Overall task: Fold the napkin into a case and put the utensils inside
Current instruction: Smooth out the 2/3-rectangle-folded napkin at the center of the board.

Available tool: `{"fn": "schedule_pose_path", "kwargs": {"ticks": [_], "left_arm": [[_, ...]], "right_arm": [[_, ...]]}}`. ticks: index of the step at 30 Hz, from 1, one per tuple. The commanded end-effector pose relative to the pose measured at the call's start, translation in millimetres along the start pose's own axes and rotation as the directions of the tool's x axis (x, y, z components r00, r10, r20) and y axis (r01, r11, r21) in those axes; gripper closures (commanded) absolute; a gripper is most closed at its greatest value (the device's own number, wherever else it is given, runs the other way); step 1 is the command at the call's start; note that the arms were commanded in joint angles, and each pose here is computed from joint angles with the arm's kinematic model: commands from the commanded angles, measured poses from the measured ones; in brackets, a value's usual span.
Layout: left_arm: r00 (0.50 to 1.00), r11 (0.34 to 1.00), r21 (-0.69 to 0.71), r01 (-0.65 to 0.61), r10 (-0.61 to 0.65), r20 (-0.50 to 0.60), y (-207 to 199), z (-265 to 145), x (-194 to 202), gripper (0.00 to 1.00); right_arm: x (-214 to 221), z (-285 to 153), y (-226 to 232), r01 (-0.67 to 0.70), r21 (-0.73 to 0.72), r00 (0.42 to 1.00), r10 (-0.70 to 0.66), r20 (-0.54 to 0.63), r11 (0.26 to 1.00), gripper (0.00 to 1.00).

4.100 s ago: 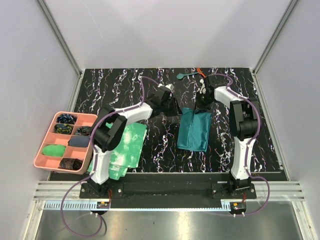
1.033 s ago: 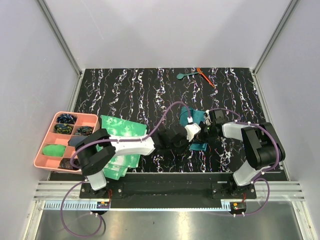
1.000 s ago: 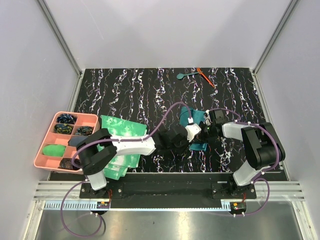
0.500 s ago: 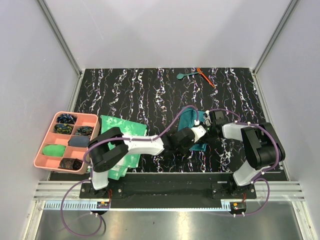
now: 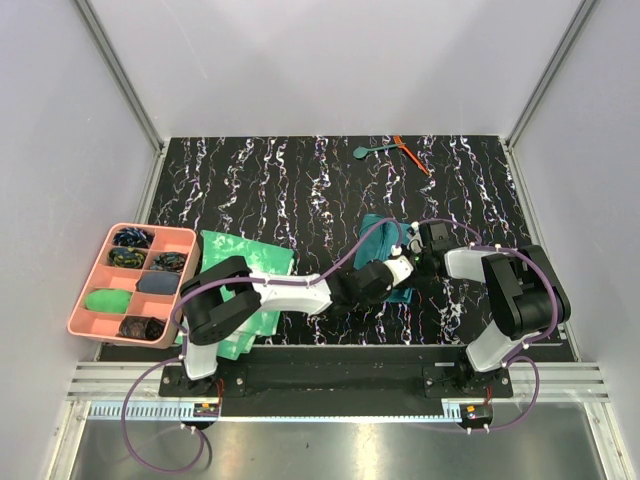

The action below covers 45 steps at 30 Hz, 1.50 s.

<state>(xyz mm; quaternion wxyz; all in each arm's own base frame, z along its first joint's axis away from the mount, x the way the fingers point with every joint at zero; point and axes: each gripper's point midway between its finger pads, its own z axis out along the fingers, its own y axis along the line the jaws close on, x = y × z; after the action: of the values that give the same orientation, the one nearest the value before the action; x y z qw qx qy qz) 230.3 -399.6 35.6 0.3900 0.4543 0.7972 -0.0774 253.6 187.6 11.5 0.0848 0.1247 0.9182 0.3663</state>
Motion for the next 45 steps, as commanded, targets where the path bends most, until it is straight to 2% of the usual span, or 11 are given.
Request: {"fn": "schedule_pose_path", "kwargs": {"ticks": [1, 12, 18, 22, 30, 35, 45], "left_arm": [[0.999, 0.997, -0.069, -0.02, 0.023, 0.042, 11, -2, -13, 0.67], [0.997, 1.0, 0.001, 0.015, -0.015, 0.074, -1, -5, -25, 1.0], [0.991, 0.986, 0.133, 0.1, -0.111, 0.074, -24, -13, -40, 1.0], [0.983, 0.968, 0.185, 0.169, -0.179, 0.034, -35, -6, -36, 1.0], [0.964, 0.955, 0.134, 0.266, -0.259, -0.066, -13, 15, -15, 1.0], [0.957, 0.95, 0.132, 0.282, -0.268, -0.116, -4, 19, 0, 1.0], [0.952, 0.941, 0.158, 0.301, -0.286, -0.108, -2, 18, -4, 1.0]], "right_arm": [[3, 0, -5, -0.014, 0.008, 1.0, 0.014, 0.0, 1.0, 1.0], [4, 3, -7, -0.022, 0.008, 1.0, 0.022, -0.011, 1.0, 1.0], [4, 3, -8, -0.023, 0.009, 1.0, 0.023, -0.01, 1.0, 1.0], [5, 3, -7, -0.027, 0.005, 1.0, 0.027, -0.012, 1.0, 1.0], [5, -3, -1, -0.026, -0.007, 1.0, 0.026, -0.005, 1.0, 1.0], [-3, -17, 11, 0.007, 0.004, 0.999, -0.007, 0.035, 1.0, 1.0], [-11, -25, 27, 0.033, -0.013, 0.999, -0.033, 0.033, 0.999, 1.0]]}}
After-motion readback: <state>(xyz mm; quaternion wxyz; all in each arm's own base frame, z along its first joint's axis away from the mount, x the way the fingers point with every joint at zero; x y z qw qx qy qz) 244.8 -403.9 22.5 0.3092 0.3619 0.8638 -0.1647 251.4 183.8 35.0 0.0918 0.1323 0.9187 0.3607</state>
